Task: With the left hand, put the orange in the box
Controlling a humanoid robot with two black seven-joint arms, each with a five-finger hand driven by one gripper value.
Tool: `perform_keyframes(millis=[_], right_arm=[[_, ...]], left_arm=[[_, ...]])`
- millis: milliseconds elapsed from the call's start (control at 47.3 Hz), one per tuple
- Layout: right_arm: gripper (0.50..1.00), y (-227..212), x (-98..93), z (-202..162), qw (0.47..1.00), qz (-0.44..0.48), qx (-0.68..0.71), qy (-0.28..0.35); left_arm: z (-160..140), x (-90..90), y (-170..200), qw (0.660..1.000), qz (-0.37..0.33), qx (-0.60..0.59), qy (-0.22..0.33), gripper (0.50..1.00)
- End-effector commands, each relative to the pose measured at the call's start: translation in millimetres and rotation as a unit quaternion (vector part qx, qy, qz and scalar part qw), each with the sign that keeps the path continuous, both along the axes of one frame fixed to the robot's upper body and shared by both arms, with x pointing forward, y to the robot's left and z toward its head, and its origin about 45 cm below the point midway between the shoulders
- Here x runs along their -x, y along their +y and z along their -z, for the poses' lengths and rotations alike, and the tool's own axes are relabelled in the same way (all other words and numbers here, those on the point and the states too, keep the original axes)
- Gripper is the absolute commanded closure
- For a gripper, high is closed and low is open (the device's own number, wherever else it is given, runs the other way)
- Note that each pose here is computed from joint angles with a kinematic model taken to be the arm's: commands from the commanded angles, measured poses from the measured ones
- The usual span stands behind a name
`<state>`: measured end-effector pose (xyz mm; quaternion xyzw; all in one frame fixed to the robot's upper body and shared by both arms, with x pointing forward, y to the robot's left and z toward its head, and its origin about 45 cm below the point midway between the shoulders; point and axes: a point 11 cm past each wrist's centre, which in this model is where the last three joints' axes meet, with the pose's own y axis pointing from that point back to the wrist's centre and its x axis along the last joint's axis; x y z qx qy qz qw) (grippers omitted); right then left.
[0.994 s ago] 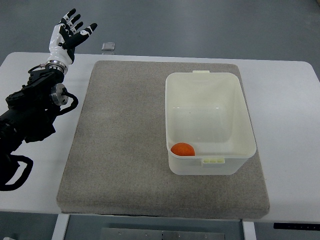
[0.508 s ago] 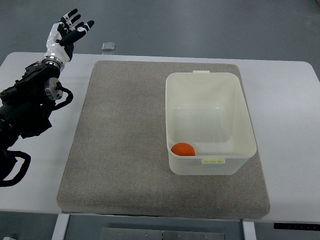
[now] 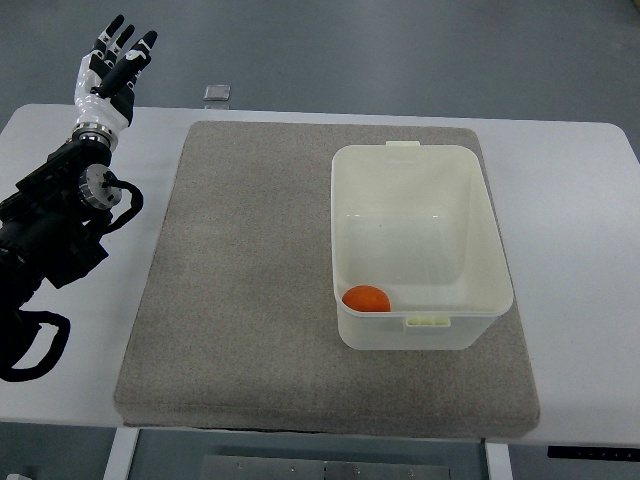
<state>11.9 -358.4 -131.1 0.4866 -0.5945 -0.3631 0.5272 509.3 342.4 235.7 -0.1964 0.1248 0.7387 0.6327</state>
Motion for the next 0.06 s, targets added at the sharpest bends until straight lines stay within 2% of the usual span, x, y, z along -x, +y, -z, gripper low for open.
perform_keyframes(millis=[0, 42], right_arm=[[0.574, -0.1, 0.0, 0.0, 1.000, 0.002, 0.000, 0.000], [0.574, -0.1, 0.1, 0.0, 1.000, 0.003, 0.000, 0.000]], left_arm=[[0.4, 0.3, -0.3, 1.000, -0.005, 0.026, -0.007, 0.634], [-0.7, 0.1, 0.8, 0.999, -0.009, 0.039, -0.011, 0.634]])
